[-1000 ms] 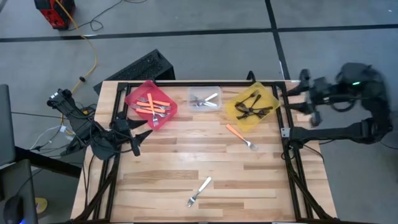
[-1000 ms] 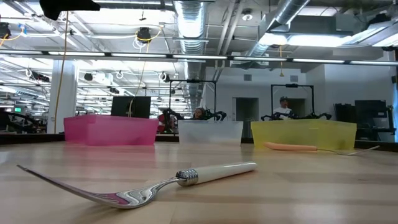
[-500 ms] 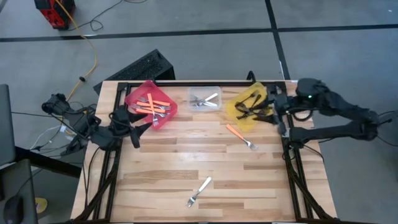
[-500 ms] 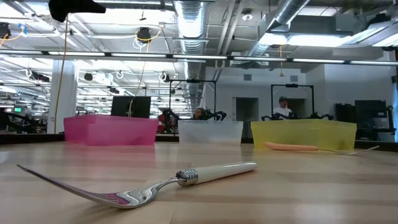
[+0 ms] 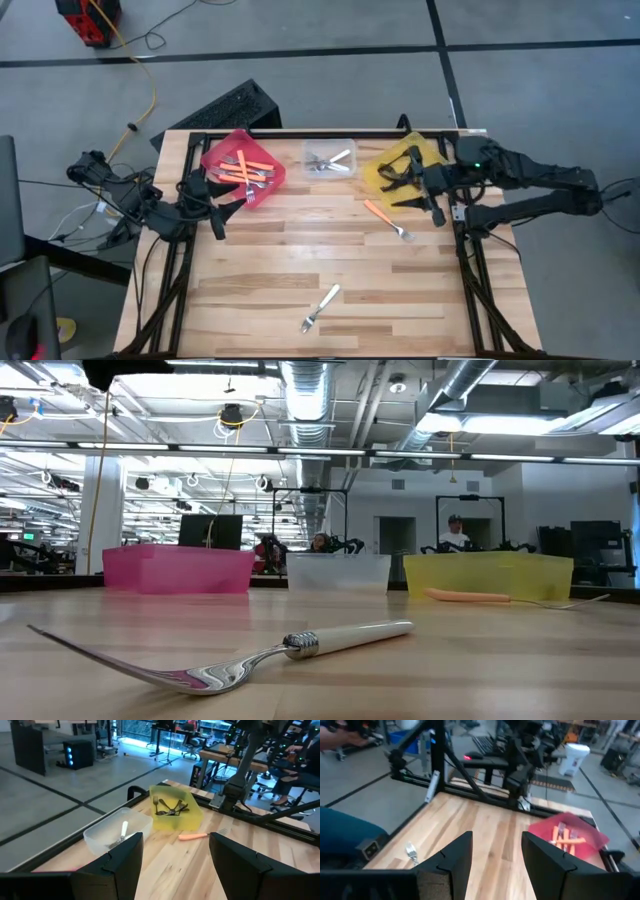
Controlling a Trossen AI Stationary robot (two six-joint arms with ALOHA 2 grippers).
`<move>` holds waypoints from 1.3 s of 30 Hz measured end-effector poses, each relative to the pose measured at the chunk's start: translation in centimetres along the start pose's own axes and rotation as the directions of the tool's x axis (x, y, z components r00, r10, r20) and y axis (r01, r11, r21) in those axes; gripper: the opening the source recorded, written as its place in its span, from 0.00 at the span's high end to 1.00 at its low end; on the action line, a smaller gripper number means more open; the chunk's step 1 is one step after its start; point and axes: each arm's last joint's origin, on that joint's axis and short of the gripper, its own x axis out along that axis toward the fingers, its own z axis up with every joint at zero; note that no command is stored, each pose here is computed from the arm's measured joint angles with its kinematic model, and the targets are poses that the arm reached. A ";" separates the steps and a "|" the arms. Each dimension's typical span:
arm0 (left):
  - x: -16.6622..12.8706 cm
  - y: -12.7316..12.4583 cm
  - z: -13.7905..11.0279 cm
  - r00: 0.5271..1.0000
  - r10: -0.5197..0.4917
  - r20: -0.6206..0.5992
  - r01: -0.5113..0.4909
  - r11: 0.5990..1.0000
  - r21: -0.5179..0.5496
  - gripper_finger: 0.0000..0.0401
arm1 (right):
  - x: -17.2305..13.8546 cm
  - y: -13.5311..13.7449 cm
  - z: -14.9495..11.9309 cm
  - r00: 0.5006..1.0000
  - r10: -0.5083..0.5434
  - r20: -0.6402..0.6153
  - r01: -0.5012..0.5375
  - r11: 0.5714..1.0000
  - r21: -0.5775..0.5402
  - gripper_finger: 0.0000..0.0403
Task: Sort silverware by color (type)
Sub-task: Put the orange fork into the red bin
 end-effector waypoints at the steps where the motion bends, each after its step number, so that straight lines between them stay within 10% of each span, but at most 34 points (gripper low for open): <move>1: 0.0 0.0 0.1 1.000 -0.004 0.005 0.004 1.000 0.007 0.47 | -0.4 0.2 0.2 1.000 0.004 0.014 -0.004 1.000 -0.006 0.52; 20: -1.4 2.4 0.0 0.996 -0.054 0.064 0.052 0.998 0.028 0.47 | -10.7 3.6 -1.6 0.998 -0.040 0.038 0.029 0.966 0.256 0.52; 39: -0.9 1.3 -0.9 0.965 -0.250 0.075 0.252 0.967 -0.031 0.47 | 0.3 4.8 -10.6 0.965 0.175 0.195 -0.234 0.912 0.337 0.52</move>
